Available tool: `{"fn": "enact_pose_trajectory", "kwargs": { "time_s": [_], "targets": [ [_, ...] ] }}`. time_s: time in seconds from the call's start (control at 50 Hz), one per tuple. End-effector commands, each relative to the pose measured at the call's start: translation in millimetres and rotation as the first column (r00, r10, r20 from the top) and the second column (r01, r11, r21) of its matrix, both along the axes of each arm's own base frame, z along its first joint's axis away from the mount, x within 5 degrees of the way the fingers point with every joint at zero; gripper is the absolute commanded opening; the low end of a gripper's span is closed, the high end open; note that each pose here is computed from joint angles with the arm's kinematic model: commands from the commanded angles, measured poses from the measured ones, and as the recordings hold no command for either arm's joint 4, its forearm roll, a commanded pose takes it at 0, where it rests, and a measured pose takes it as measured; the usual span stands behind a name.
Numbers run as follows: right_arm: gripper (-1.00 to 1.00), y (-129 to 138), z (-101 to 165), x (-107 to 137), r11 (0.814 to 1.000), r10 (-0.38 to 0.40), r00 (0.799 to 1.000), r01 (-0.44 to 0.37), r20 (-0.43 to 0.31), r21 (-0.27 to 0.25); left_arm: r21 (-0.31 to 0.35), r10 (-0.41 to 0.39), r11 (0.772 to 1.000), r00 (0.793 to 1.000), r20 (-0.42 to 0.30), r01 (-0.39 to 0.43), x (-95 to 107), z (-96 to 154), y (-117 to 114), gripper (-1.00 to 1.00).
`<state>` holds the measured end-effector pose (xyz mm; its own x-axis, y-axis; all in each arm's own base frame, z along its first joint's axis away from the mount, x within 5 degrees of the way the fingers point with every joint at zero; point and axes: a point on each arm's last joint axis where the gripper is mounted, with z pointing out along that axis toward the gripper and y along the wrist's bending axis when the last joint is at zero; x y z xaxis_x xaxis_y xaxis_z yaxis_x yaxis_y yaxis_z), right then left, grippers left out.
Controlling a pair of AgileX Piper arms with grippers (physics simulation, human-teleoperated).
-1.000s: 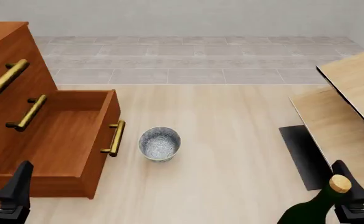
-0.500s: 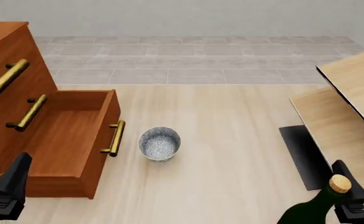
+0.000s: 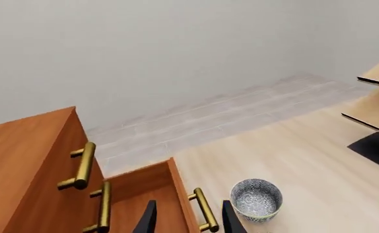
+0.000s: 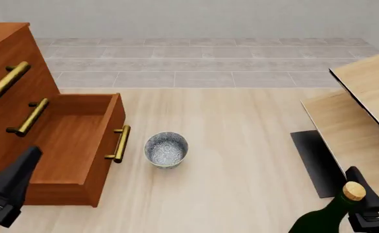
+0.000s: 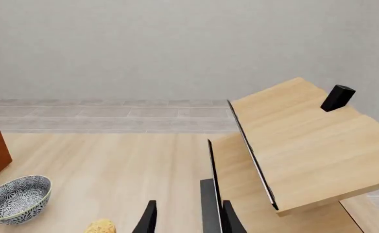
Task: Put the bowl on top of the cabinet.
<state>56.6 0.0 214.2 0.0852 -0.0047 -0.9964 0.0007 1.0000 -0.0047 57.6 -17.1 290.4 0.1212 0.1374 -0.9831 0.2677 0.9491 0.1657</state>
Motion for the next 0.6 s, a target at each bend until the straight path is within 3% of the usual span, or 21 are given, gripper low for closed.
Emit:
{"fn": "enact_pose_trajectory", "kwargs": {
  "time_s": [0.02,0.2,0.3,0.44,0.46,0.6],
  "targets": [
    [1.0,0.0,0.2,0.0,1.0,0.001,1.0,-0.001,0.001,0.004,0.09,-0.113,0.99,0.993,0.029,0.11,2.2,13.9,-8.7,1.0],
    [1.0,0.0,0.2,0.0,1.0,0.0,1.0,0.0,0.0,0.004,0.184,-0.201,0.965,0.977,0.068,0.186,6.4,22.5,-18.0,1.0],
    [1.0,0.0,0.2,0.0,1.0,0.001,1.0,-0.001,0.001,0.004,0.258,-0.267,0.937,0.959,0.093,0.236,12.0,28.2,-27.6,1.0],
    [1.0,0.0,0.2,0.0,1.0,0.001,1.0,-0.001,0.001,0.004,0.289,-0.322,0.914,0.943,0.089,0.285,18.5,37.0,-38.2,1.0],
    [1.0,0.0,0.2,0.0,1.0,0.001,1.0,-0.001,0.001,0.004,0.32,-0.339,0.902,0.935,0.105,0.291,19.0,35.5,-40.8,1.0],
    [1.0,0.0,0.1,0.0,1.0,0.001,1.0,-0.001,0.0,0.004,0.338,-0.361,0.887,0.929,0.082,0.315,27.5,37.9,-50.1,1.0]
  ]
}}
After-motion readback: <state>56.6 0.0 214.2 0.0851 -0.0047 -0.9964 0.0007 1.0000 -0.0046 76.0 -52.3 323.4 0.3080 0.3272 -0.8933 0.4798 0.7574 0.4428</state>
